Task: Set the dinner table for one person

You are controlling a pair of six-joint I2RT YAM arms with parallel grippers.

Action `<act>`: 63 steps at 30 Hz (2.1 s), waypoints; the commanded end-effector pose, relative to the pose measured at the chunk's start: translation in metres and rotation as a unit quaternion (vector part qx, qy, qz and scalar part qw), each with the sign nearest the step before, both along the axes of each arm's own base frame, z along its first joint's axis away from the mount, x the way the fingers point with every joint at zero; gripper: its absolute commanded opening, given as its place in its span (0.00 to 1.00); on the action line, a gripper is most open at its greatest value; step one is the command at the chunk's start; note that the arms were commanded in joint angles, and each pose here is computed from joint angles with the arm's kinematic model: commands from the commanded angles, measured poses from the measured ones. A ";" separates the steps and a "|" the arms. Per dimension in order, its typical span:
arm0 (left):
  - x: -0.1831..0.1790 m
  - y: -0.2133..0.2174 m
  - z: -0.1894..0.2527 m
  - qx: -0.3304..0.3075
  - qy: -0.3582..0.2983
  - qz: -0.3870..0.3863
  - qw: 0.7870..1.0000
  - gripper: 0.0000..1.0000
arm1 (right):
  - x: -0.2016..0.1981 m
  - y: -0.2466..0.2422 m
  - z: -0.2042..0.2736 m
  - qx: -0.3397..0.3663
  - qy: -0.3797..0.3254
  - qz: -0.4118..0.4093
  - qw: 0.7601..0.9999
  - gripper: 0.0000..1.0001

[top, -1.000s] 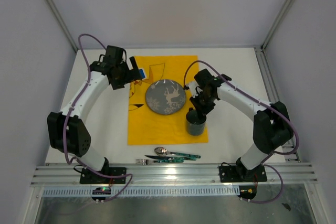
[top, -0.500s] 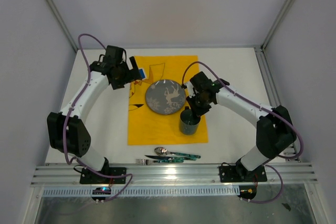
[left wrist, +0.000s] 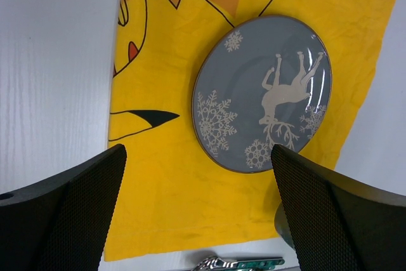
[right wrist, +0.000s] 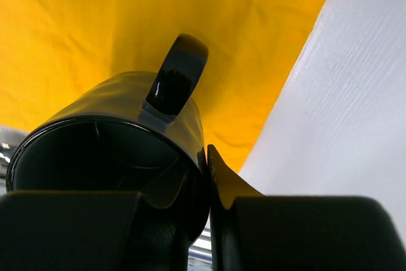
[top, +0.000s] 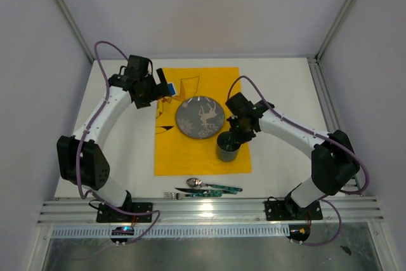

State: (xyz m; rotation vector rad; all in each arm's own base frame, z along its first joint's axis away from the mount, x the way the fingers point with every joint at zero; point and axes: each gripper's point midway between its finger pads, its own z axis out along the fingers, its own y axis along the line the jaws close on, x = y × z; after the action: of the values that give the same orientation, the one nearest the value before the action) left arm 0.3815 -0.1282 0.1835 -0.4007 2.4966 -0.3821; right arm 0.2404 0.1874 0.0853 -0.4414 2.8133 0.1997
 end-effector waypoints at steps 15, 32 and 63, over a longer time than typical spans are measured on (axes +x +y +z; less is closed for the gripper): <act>-0.007 -0.006 0.000 -0.027 -0.009 -0.007 1.000 0.99 | -0.009 0.021 0.013 0.090 -0.080 -0.545 0.830 0.03; -0.013 0.000 0.001 -0.014 -0.015 -0.002 1.000 0.99 | 0.023 0.046 0.064 0.110 -0.139 -0.466 0.867 0.03; -0.017 0.009 0.004 0.006 -0.017 0.004 1.000 0.99 | 0.041 0.001 0.025 -0.064 -0.106 0.179 0.976 0.03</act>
State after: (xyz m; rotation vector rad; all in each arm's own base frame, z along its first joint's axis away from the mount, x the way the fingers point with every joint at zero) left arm 0.3646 -0.1236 0.1727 -0.4129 2.5091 -0.3759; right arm 0.2687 0.1668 0.0872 -0.8874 2.6375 -0.1138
